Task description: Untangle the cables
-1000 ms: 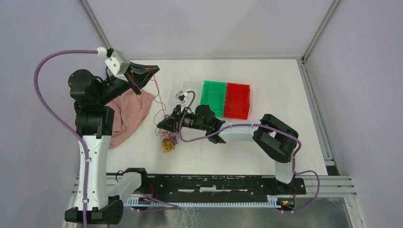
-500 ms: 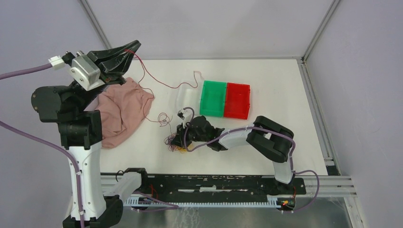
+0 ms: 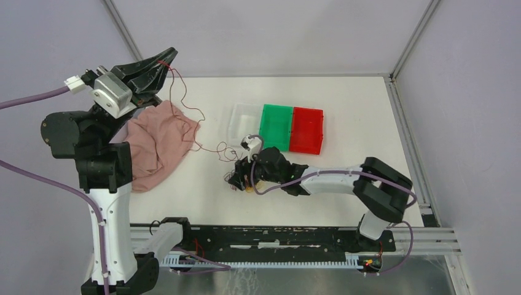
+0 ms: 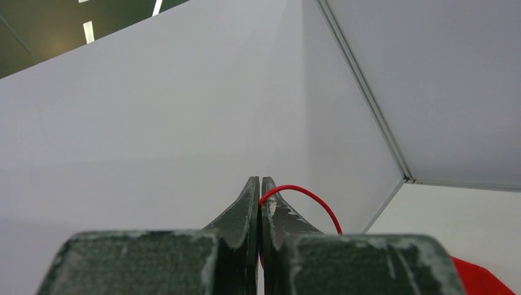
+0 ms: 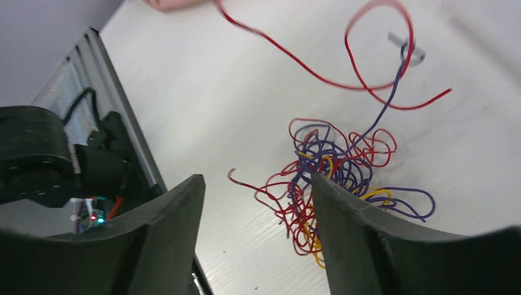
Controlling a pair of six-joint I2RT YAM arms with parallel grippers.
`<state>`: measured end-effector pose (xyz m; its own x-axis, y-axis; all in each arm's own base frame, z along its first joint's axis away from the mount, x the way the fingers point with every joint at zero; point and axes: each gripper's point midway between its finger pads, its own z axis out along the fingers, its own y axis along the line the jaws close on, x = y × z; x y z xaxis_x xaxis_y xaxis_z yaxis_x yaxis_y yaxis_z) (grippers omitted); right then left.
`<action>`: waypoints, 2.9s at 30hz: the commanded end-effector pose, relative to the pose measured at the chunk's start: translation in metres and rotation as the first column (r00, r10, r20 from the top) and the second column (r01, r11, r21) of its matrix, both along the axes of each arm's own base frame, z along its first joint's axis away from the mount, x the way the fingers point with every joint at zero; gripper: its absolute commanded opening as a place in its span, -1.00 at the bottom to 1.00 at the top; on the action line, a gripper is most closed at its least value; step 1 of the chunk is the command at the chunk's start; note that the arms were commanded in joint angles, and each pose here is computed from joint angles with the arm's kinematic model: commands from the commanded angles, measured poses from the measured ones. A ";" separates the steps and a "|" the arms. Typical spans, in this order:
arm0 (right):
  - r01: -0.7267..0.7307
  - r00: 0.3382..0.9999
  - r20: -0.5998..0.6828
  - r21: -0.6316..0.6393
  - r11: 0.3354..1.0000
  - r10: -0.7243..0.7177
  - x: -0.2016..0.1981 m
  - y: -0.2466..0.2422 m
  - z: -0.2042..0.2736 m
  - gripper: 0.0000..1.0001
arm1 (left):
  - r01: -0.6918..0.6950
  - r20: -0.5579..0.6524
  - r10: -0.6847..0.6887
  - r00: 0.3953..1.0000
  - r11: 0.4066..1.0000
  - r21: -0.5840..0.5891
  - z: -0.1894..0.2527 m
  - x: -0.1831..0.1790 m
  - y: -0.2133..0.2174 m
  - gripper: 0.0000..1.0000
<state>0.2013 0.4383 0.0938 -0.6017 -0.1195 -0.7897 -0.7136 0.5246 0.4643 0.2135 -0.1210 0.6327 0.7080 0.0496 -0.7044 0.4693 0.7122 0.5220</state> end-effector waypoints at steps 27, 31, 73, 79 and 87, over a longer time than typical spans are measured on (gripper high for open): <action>-0.044 0.914 0.406 0.072 0.996 0.011 0.081 0.088 0.158 0.66 | -0.074 0.417 0.047 0.908 0.996 0.049 0.089 -0.027 0.002 -0.94; -0.021 0.915 0.403 0.078 0.997 -0.013 0.091 0.098 0.155 0.63 | -0.105 0.511 0.076 0.857 0.994 0.029 0.110 -0.045 0.005 -0.94; 0.529 0.834 -0.105 -0.121 0.840 -0.541 0.076 -0.178 -0.027 -0.12 | -0.562 0.728 0.660 0.182 0.678 -0.474 0.227 -0.092 0.102 -0.94; 0.293 0.956 -0.006 -0.031 0.956 -0.293 0.060 -0.136 0.011 0.24 | -0.520 0.734 0.483 0.477 0.828 -0.208 0.174 -0.043 0.064 -0.94; 0.023 0.999 0.049 -0.041 0.999 -0.021 0.014 -0.092 0.035 0.41 | -0.433 0.677 0.354 0.645 0.900 -0.058 0.136 -0.016 0.041 -0.94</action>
